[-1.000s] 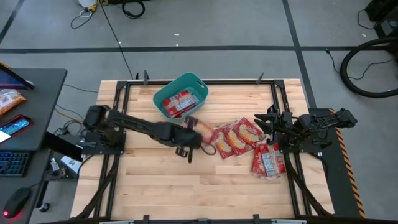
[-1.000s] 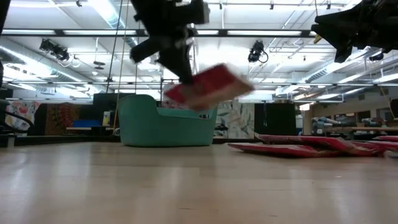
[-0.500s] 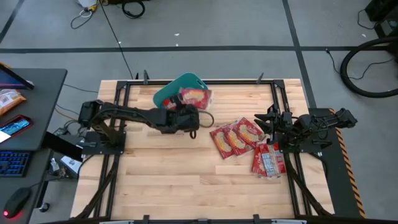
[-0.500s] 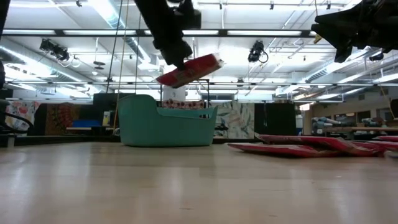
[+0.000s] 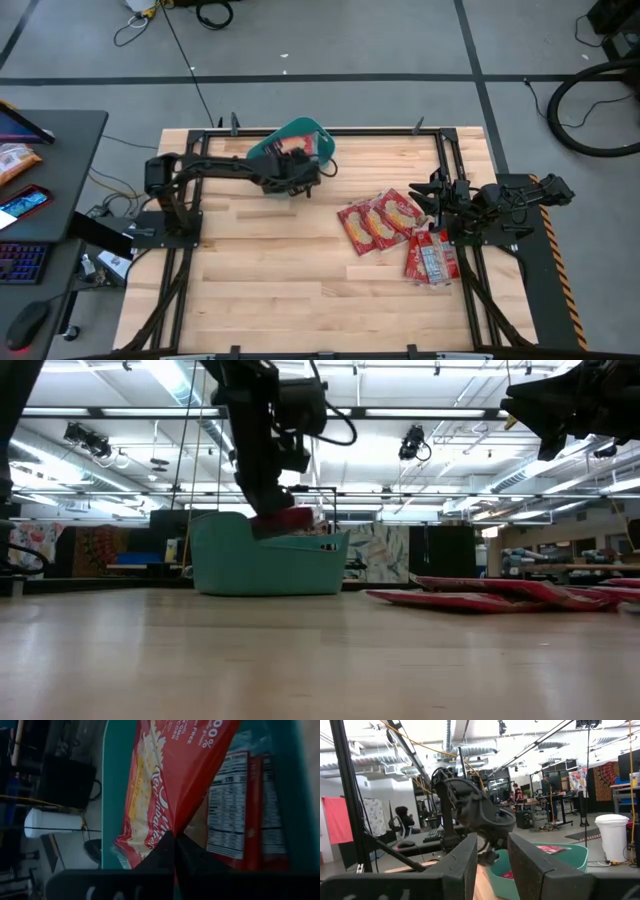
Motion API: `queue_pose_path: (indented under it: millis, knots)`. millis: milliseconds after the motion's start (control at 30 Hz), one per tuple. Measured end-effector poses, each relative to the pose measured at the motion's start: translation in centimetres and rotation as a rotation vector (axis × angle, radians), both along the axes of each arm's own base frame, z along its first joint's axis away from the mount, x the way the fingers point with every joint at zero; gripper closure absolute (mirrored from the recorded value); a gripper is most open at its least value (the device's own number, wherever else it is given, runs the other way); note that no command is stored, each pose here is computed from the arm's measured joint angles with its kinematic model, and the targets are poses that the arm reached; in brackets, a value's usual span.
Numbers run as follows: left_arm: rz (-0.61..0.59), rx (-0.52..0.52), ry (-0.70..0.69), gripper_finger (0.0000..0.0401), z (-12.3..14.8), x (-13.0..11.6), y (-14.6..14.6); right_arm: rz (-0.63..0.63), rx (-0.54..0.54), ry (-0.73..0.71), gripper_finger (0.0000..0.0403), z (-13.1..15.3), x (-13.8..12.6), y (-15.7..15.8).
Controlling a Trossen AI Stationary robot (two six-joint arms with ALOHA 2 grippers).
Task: Sort popcorn bags into baskets
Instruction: Put the red popcorn bag into the green bin
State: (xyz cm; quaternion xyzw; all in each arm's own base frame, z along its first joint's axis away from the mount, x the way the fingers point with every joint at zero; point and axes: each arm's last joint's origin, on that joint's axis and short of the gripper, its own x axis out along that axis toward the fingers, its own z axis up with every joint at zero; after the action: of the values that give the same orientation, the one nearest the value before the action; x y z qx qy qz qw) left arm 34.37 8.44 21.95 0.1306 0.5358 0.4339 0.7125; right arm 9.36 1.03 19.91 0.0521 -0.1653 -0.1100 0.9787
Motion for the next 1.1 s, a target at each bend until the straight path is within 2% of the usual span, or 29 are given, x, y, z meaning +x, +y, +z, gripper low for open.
queue_pose_path:
  millis: [267, 400, 567, 833, 933, 1100]
  knots:
    - [0.04, -0.131, -0.026, 0.0396, -1.0, -0.1, 1.6, 0.0, 0.0, 0.0, 0.0289, 0.0, 0.0, 0.0]
    - [0.049, -0.142, -0.027, 0.0392, -1.0, -0.2, 1.6, 0.0, 0.0, 0.0, 0.0289, 0.0, 0.0, 0.0]
    - [0.043, -0.141, -0.029, 0.0348, -1.0, -0.2, 1.3, 0.0, 0.0, 0.0, 0.0289, 0.0, 0.0, 0.0]
    - [0.008, -0.074, -0.003, 0.0257, -0.8, 0.1, 0.2, 0.0, 0.0, 0.0, 0.0289, 0.0, 0.0, 0.0]
    - [-0.055, -0.015, 0.032, 0.0243, -0.7, 0.6, -0.7, 0.0, 0.0, 0.0, 0.0289, 0.0, 0.0, 0.0]
    - [-0.183, 0.086, 0.062, 0.0243, -0.3, 1.7, -2.6, 0.0, 0.0, 0.0, 0.0289, 0.0, 0.0, 0.0]
